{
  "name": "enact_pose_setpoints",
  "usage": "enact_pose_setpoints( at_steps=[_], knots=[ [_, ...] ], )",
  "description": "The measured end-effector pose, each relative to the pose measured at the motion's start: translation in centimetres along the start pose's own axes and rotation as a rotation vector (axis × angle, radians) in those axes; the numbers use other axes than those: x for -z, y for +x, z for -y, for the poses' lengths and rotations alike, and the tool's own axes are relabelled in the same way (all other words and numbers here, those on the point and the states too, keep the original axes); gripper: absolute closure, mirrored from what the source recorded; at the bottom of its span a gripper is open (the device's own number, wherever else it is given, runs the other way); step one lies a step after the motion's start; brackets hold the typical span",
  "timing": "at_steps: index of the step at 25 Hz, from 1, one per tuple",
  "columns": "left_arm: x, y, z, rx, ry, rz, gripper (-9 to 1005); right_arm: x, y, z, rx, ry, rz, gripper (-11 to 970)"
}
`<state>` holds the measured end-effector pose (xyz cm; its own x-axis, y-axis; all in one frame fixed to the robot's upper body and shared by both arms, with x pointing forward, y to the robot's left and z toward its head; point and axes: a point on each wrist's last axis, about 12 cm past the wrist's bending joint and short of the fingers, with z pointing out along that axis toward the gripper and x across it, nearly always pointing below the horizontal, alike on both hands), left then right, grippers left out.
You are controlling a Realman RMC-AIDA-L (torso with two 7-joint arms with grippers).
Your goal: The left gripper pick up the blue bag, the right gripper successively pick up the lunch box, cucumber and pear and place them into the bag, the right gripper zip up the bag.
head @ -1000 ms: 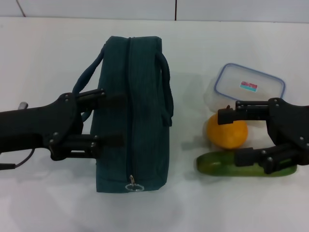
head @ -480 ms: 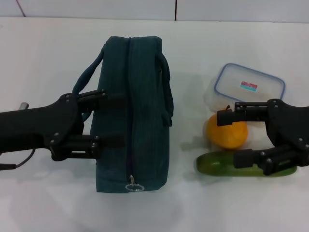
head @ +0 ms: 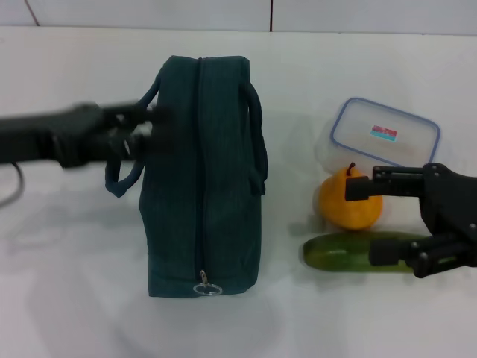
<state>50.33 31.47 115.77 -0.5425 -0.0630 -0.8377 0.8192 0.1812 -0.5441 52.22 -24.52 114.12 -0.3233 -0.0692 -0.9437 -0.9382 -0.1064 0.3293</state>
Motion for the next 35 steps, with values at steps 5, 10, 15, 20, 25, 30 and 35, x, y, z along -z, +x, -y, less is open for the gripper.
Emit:
enact_pose_setpoints(
  at_steps=[5,10,15,20,25,30,35],
  knots=[
    [1.6,-3.1,-0.1,0.068,-0.177,-0.04,149,0.5,0.6,-0.4,-0.003,0.02,0.017,90],
    [1.0,-5.9,-0.5,0.133,-0.275,-0.123,156,0.8,0.9,-0.5,-0.01,0.041,0.03,90],
    [-0.8,-6.8,-1.0,0.197,-0.314,-0.197,162,1.0,1.1,-0.6,-0.013,0.054,0.038,90],
    [-2.3,-7.2,-1.6,0.251,-0.342,-0.258,168,1.5,1.2,-0.7,0.001,0.078,0.05,90],
    [-2.8,-7.1,-2.0,0.297,-0.383,-0.291,174,1.8,1.1,-0.7,0.009,0.087,0.048,90],
    [-3.0,-7.2,-2.1,0.353,-0.411,-0.306,180,2.0,1.0,-0.5,0.02,0.1,0.042,90],
    [-3.2,-7.4,-1.8,0.361,-0.445,-0.339,186,2.1,1.1,-0.4,0.032,0.11,0.032,90]
  ],
)
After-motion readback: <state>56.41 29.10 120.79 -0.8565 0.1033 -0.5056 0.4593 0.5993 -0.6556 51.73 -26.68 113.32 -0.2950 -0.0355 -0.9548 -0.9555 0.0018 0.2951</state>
